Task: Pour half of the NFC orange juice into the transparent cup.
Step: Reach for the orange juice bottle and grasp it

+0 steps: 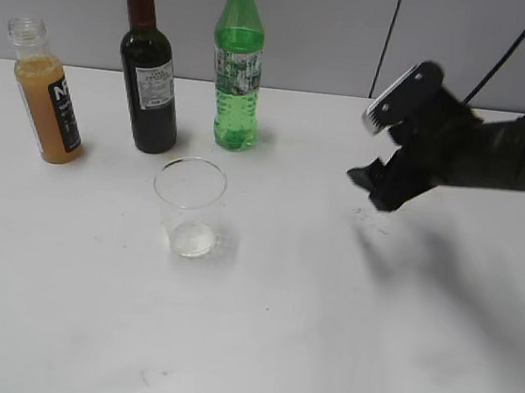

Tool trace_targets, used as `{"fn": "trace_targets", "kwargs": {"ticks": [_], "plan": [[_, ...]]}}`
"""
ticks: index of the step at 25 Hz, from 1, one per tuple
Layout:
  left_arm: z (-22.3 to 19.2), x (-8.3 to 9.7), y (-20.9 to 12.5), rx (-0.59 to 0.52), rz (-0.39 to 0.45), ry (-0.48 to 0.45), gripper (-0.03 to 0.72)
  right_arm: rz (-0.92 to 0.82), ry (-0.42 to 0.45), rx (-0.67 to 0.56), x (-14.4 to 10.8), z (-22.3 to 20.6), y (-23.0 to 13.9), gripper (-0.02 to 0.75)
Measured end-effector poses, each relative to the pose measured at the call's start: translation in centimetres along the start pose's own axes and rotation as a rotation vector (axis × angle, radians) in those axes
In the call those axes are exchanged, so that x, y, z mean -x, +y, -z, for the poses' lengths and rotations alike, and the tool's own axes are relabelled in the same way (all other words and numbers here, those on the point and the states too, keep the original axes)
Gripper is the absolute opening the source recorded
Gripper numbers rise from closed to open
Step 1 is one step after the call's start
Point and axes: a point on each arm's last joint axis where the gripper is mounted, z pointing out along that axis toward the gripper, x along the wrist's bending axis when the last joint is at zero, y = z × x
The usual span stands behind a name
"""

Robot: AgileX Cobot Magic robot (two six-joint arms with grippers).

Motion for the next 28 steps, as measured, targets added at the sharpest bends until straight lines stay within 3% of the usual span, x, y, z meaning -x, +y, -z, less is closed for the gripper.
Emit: {"fn": "trace_targets", "kwargs": {"ticks": [7,11,13,18,20,22,28], "plan": [[0.0,0.0,0.0,0.0,0.0,0.0,0.584,-0.215,-0.39,-0.322,9.5,3.1,3.8,0.63],[0.0,0.0,0.0,0.0,0.0,0.0,0.584,-0.464,-0.504,-0.386,14.6,6.4,5.2,0.615],[0.0,0.0,0.0,0.0,0.0,0.0,0.584,-0.608,-0.468,-0.433,16.6,8.2,4.7,0.611],[0.0,0.0,0.0,0.0,0.0,0.0,0.584,-0.909,-0.263,-0.494,18.8,11.6,3.1,0.592],[0.0,0.0,0.0,0.0,0.0,0.0,0.584,-0.915,-0.214,-0.591,18.5,12.4,2.1,0.591],[0.0,0.0,0.0,0.0,0.0,0.0,0.584,-0.89,-0.221,-0.65,18.4,12.7,1.5,0.591],[0.0,0.0,0.0,0.0,0.0,0.0,0.584,-0.892,-0.191,-0.703,14.8,15.8,0.6,0.591]]}}
